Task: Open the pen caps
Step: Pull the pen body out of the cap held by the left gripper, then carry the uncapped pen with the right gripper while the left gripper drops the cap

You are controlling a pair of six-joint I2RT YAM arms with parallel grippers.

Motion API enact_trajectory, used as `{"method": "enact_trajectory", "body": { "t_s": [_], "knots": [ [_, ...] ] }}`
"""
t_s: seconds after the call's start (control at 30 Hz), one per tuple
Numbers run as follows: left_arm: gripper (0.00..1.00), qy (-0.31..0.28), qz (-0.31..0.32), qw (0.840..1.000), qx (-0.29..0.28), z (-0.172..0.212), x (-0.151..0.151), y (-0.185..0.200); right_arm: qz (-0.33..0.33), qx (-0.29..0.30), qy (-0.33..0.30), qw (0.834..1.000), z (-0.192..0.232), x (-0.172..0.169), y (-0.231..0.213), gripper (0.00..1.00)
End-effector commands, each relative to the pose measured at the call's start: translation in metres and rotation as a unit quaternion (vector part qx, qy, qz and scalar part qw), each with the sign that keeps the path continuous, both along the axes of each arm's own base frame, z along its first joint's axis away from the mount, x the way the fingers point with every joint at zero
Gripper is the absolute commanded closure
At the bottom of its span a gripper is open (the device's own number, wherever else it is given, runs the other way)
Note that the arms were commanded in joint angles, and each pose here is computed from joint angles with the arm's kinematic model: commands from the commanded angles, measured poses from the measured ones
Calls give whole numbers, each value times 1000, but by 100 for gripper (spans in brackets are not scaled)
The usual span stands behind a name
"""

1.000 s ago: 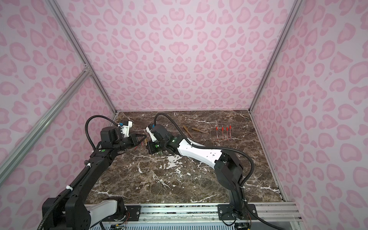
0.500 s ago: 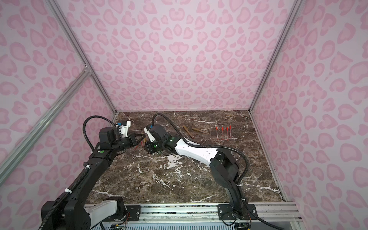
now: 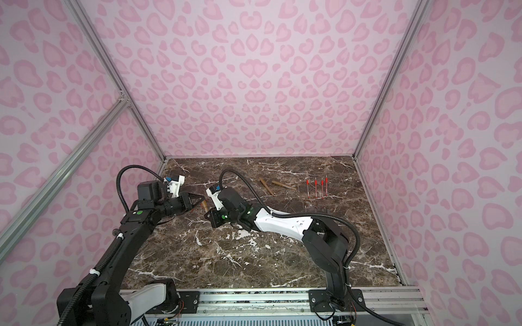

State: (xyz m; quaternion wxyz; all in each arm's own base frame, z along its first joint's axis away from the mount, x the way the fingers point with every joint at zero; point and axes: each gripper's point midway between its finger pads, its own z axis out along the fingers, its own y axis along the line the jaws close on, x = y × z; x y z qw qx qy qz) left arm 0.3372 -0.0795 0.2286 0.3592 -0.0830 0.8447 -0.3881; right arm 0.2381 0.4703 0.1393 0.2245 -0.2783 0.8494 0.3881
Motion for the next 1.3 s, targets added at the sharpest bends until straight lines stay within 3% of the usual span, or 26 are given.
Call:
{"method": "enact_trajectory", "body": {
  "t_s": [0.0,0.13,0.53,0.7,0.87,1.03,1.27],
  "knots": [
    [96,-76,42,996,22,34,21,21,-13,-57,50,997,-41,-21,-31,100],
    [96,-71,49,996,27,27,22,27,-32,-60,49,996,-39,-14,-46,100],
    [97,22,6,989,148,-32,-15,35,-118,-83,20,989,-19,14,-121,100],
    [97,100,-6,980,170,-77,-30,41,-168,-112,23,979,-23,25,-169,100],
    [97,116,-11,975,191,-105,-27,45,-211,-139,21,967,-25,34,-215,100],
    [97,171,-31,966,193,-130,-23,41,-250,-169,24,953,-30,36,-254,100],
    [97,230,-59,944,229,-172,-21,34,-295,-182,54,936,-50,36,-295,100]
  ]
}}
